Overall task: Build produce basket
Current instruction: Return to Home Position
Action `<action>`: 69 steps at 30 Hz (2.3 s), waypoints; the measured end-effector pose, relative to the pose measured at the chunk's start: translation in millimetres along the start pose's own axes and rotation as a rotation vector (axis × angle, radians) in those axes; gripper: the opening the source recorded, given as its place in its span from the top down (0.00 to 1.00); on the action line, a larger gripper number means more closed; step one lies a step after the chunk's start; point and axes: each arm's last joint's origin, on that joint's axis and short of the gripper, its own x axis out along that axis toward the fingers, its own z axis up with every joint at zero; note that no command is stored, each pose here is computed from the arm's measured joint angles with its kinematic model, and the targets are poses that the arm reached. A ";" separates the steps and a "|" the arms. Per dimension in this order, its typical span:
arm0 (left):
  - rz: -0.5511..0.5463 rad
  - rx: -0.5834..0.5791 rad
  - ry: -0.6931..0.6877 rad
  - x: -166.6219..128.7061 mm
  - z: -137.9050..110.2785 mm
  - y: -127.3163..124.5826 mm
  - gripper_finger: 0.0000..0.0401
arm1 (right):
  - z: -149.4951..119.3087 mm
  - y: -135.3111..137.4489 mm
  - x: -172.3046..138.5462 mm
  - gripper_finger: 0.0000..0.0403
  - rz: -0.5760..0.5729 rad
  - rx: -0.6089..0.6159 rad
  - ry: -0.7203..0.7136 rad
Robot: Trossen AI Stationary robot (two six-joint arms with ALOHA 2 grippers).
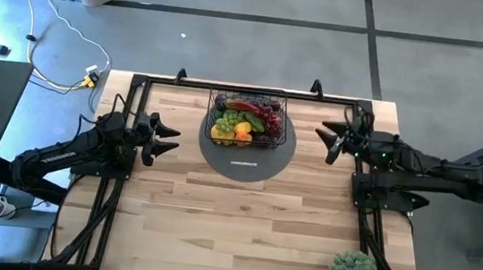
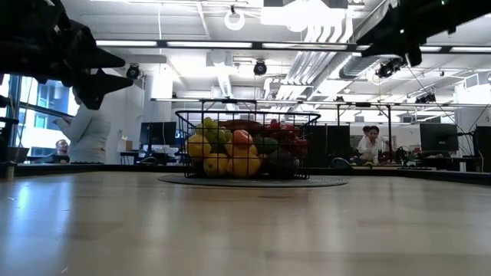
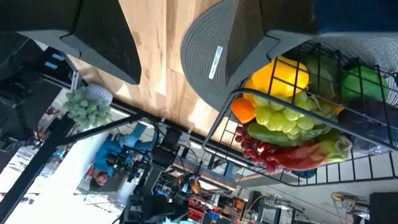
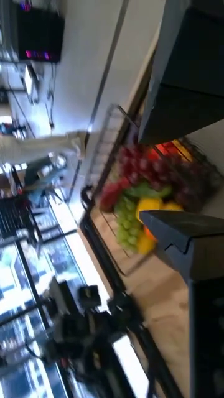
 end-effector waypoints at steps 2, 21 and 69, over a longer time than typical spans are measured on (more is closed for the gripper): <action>0.003 -0.003 0.009 0.8 -0.6 0.5 0.44 | -11.6 0.1 2.0 0.59 0.044 -0.002 0.012; 0.011 -0.059 0.019 1.6 -1.3 1.1 0.44 | -61.3 -11.4 -10.8 0.59 0.249 0.047 -0.012; 0.011 -0.060 0.019 1.5 -1.2 1.1 0.44 | -103.9 -24.2 -16.0 0.59 0.414 0.202 0.077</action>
